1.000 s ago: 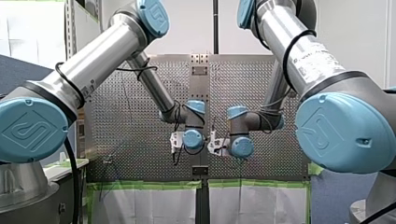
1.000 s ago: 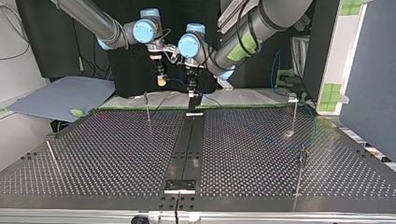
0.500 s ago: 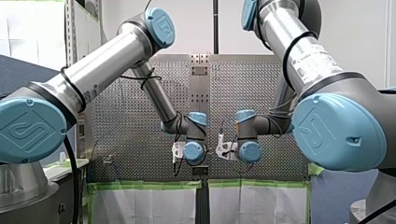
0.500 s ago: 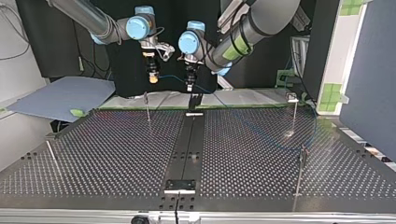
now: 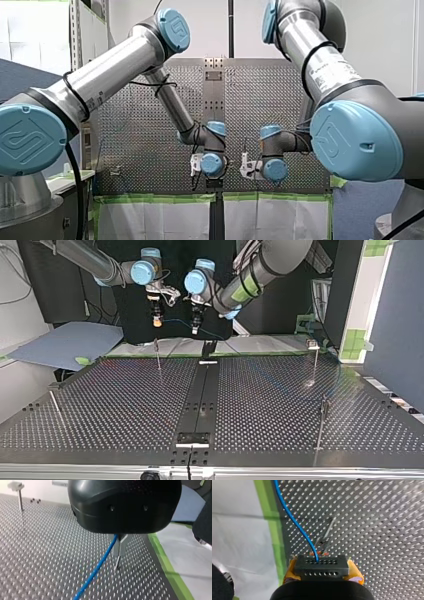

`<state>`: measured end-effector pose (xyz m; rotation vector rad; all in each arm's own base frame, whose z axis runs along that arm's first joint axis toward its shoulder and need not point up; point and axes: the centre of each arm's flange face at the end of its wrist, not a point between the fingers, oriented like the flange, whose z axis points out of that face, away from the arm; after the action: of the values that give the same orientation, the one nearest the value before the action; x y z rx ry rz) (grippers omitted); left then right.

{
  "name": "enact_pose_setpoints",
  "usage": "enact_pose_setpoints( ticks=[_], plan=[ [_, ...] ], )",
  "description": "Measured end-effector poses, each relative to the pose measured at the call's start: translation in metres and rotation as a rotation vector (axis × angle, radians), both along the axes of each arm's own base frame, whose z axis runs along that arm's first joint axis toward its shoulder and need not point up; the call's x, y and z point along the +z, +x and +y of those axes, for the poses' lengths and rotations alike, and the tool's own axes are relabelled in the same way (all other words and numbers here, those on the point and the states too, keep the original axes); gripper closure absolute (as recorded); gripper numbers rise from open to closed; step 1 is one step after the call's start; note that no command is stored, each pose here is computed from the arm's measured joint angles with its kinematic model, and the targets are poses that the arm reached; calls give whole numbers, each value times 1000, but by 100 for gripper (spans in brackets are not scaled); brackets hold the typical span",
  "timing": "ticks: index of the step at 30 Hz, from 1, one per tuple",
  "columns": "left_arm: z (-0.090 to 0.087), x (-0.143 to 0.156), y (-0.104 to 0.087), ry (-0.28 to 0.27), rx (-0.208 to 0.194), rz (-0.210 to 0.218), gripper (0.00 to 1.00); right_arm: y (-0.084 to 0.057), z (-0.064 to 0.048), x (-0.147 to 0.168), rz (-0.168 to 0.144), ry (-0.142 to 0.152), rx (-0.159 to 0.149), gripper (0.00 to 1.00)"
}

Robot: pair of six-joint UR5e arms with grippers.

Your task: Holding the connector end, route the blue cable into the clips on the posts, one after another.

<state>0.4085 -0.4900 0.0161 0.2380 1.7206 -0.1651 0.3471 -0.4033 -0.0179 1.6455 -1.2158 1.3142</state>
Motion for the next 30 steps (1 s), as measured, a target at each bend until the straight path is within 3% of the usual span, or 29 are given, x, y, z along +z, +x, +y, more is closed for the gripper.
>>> enact_pose_setpoints(
  ticks=[7,11,17,23,26,30],
  plan=[
    [-32,-21,-24,31,-32,38,100,-8,-6,-5,-3,1,-16,100],
    [-43,-34,-25,11,-35,55,100,-13,-10,-5,1,4,-27,100],
    [-47,-47,-6,-20,-12,54,100,-23,-18,-5,-2,-2,-51,100],
    [-56,-33,20,-83,11,-4,100,-40,-32,-5,14,-13,-83,100],
    [-59,-30,25,-107,22,-29,100,-51,-40,-7,12,-9,-93,100],
    [-60,-42,26,-111,17,-31,100,-64,-48,-9,3,-3,-98,100]
  ],
)
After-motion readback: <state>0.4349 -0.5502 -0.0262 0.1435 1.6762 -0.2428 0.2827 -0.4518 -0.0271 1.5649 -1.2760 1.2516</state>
